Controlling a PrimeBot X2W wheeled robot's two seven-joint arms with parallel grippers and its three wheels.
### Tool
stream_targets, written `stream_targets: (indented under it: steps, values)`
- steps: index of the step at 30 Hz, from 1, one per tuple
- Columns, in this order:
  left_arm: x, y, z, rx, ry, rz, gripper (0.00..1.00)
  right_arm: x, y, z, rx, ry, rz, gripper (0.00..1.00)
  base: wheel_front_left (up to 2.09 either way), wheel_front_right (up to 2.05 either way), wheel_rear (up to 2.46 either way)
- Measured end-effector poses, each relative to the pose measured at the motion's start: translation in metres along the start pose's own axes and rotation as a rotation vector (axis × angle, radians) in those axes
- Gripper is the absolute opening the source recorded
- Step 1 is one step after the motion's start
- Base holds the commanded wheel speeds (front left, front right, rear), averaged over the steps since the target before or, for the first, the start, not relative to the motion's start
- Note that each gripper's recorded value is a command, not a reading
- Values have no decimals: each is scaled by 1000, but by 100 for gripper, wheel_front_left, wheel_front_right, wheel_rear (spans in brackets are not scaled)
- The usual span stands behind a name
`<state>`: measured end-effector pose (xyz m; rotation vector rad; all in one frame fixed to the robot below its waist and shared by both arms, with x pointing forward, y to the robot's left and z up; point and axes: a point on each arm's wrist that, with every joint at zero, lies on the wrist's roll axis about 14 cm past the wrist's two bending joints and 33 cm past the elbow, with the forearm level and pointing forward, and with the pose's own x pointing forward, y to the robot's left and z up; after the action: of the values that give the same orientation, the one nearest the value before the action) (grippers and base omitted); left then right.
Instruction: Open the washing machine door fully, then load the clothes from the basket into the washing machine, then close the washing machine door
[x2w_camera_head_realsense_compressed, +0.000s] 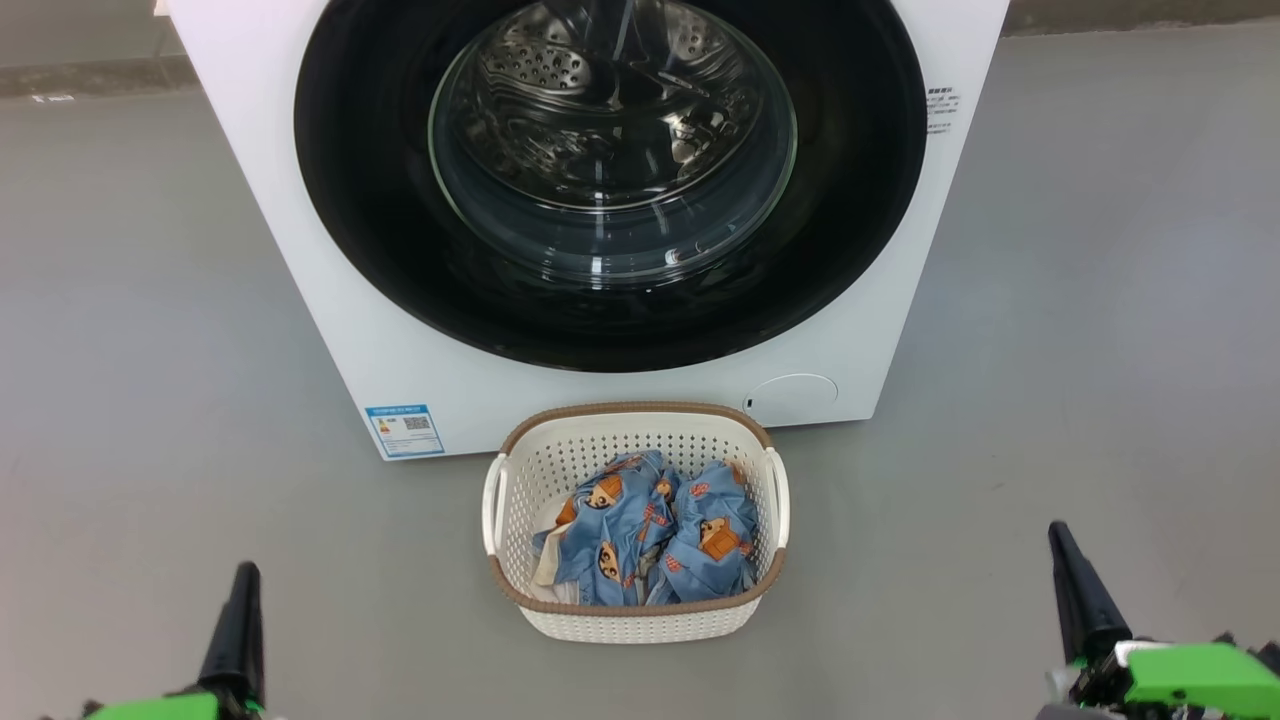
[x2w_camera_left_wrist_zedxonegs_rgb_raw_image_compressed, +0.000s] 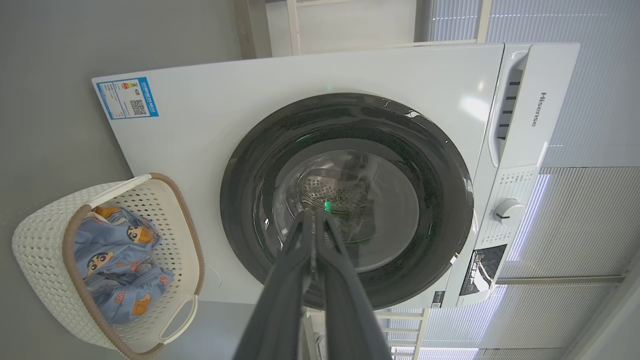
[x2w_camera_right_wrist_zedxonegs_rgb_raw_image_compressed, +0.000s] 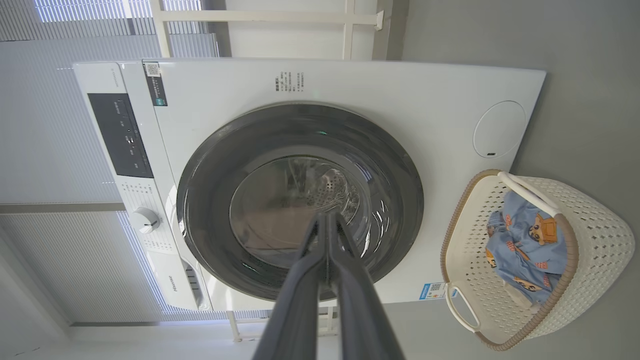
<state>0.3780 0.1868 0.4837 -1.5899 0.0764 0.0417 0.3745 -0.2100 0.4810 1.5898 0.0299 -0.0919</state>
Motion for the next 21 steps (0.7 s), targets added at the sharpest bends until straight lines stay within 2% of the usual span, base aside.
stream_targets:
  steps: [2,6,21]
  values:
    - [-1,4,-1,-4,0,11,100,-1,-4,0,2,-2,-12,100,0,0,0]
    - [-13,31,-7,-25,4,89,100,-14,-33,-1,19,-7,-95,100,0,0,0]
    - [-12,29,-9,-14,-14,85,100,-12,-27,4,-3,-33,-79,100,0,0,0]
